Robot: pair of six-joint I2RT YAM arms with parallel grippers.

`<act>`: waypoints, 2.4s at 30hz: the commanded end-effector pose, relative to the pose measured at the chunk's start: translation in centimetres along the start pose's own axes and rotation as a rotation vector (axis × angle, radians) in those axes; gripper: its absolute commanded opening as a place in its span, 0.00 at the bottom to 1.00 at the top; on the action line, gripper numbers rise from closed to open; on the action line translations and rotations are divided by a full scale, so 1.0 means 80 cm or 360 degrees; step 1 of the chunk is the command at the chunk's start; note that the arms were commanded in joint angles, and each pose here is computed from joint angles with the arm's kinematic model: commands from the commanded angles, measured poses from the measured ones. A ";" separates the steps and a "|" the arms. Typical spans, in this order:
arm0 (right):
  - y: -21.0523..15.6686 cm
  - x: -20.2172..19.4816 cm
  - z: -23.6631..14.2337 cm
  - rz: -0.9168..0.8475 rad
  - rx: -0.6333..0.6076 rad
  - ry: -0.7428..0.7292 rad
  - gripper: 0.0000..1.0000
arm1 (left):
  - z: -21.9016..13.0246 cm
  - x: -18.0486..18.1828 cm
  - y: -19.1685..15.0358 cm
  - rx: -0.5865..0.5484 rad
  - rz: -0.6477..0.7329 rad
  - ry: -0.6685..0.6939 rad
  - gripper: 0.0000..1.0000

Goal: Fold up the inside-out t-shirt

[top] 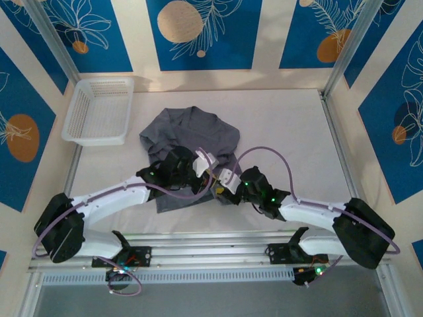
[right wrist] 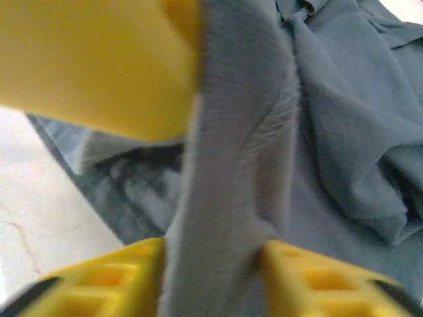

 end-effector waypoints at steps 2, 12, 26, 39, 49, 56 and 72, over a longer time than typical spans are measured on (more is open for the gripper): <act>0.058 -0.012 -0.002 -0.0058 -0.0294 0.0065 0.00 | -0.013 0.001 -0.006 -0.0038 0.0078 0.0033 0.00; 0.080 -0.026 -0.016 0.0391 -0.0352 0.0214 0.00 | 0.037 0.045 -0.073 -0.0077 0.0040 0.0195 0.94; 0.087 -0.093 -0.058 0.0856 -0.0385 -0.0062 0.00 | 0.066 0.038 -0.082 -0.0160 0.0276 0.0150 0.99; 0.103 -0.086 -0.059 0.0899 -0.0409 0.0125 0.00 | 0.045 0.056 -0.065 -0.0255 0.0242 0.0525 0.99; 0.096 -0.092 -0.083 0.0853 -0.0377 -0.0060 0.00 | 0.044 0.085 -0.033 -0.0332 -0.0181 0.0972 0.50; 0.037 -0.053 -0.070 0.0630 -0.0115 0.0093 0.40 | -0.004 0.028 0.025 -0.0018 -0.0195 0.0468 0.00; 0.122 0.062 -0.034 -0.0816 -0.0450 -0.0342 0.05 | -0.031 0.020 0.050 0.0003 -0.0391 0.0568 0.00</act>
Point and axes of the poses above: each hand's point on the last joint's axis, 136 mm out from that joint toward the fingers, its own z axis out along the fingers, its own x axis along the line the jaws close on, y = z × x, the point moved 8 cm from there along -z, back along the fingers, and after that the axes turned 9 degrees about -z, right-handed, at the moved point
